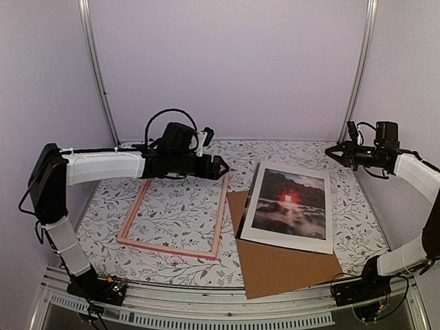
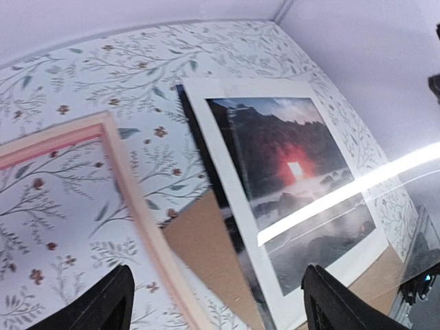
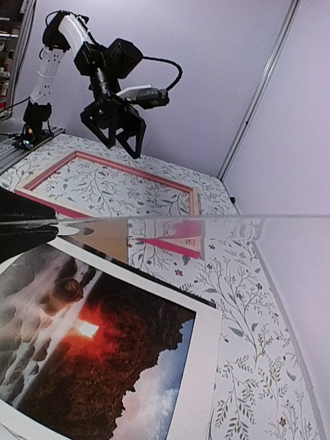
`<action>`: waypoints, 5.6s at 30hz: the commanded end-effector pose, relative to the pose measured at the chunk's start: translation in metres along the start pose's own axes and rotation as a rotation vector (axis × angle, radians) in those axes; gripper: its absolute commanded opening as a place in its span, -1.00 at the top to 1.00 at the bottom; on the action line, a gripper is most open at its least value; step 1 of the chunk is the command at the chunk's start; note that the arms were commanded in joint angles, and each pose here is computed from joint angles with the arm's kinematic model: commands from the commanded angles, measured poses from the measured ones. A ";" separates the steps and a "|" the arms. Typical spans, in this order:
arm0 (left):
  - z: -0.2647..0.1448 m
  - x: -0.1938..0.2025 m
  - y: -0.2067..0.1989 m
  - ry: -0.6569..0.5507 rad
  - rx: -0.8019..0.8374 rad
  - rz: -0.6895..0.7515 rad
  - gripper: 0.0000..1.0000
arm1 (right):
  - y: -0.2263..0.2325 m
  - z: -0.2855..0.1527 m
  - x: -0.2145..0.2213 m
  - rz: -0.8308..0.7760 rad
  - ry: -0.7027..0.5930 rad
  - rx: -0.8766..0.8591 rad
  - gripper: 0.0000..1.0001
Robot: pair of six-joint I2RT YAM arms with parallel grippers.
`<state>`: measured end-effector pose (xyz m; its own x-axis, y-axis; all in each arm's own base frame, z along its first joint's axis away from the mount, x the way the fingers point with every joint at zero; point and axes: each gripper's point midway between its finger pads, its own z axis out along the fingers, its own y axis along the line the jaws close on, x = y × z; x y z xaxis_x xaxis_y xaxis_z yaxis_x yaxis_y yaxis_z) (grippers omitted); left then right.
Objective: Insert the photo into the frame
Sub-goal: Pick up the glass panel from the mat board, then move the frame body to the center of the board, then place the glass panel at the frame body, then pick up the glass panel from the frame body.
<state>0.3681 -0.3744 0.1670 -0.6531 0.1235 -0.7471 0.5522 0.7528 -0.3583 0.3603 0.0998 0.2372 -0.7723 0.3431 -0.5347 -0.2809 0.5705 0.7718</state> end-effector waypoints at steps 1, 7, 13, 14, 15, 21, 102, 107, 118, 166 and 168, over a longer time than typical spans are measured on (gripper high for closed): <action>-0.038 0.005 0.094 -0.006 -0.196 -0.094 -0.76 | 0.062 -0.006 -0.010 -0.024 0.021 -0.172 1.00; -0.091 0.020 0.186 -0.025 -0.410 -0.202 -0.83 | 0.109 -0.004 -0.023 -0.046 0.036 -0.296 1.00; -0.126 0.059 0.263 0.031 -0.624 -0.305 -0.88 | 0.135 0.012 -0.021 -0.060 0.092 -0.375 1.00; -0.128 0.062 0.270 0.037 -0.638 -0.316 -0.89 | 0.137 0.015 -0.019 -0.055 0.105 -0.386 1.00; -0.130 0.066 0.277 0.048 -0.653 -0.326 -0.89 | 0.141 0.017 -0.020 -0.064 0.110 -0.402 1.00; -0.124 0.095 0.301 0.127 -0.678 -0.382 -0.96 | 0.159 0.029 -0.015 -0.070 0.145 -0.454 1.00; -0.209 0.053 0.250 -0.224 -0.599 -0.417 -0.99 | 0.017 0.302 0.129 0.247 0.467 -0.148 1.00; -0.199 0.060 0.251 -0.197 -0.590 -0.418 -0.99 | 0.018 0.302 0.132 0.234 0.478 -0.159 1.00; -0.169 0.072 0.238 -0.134 -0.559 -0.396 -0.99 | 0.031 0.287 0.141 0.220 0.557 -0.199 0.69; -0.105 0.129 0.206 0.007 -0.433 -0.416 -0.91 | 0.039 0.268 0.203 0.157 0.693 -0.234 0.56; -0.103 0.130 0.205 0.012 -0.429 -0.415 -0.89 | 0.039 0.268 0.205 0.163 0.697 -0.235 0.56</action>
<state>0.3394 -0.1241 0.0521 -0.7879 -0.2312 -0.5707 -0.0418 0.9448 -0.3250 0.3531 0.3843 0.0471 -0.9823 -0.1616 -0.0952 -0.1534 0.3999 0.9037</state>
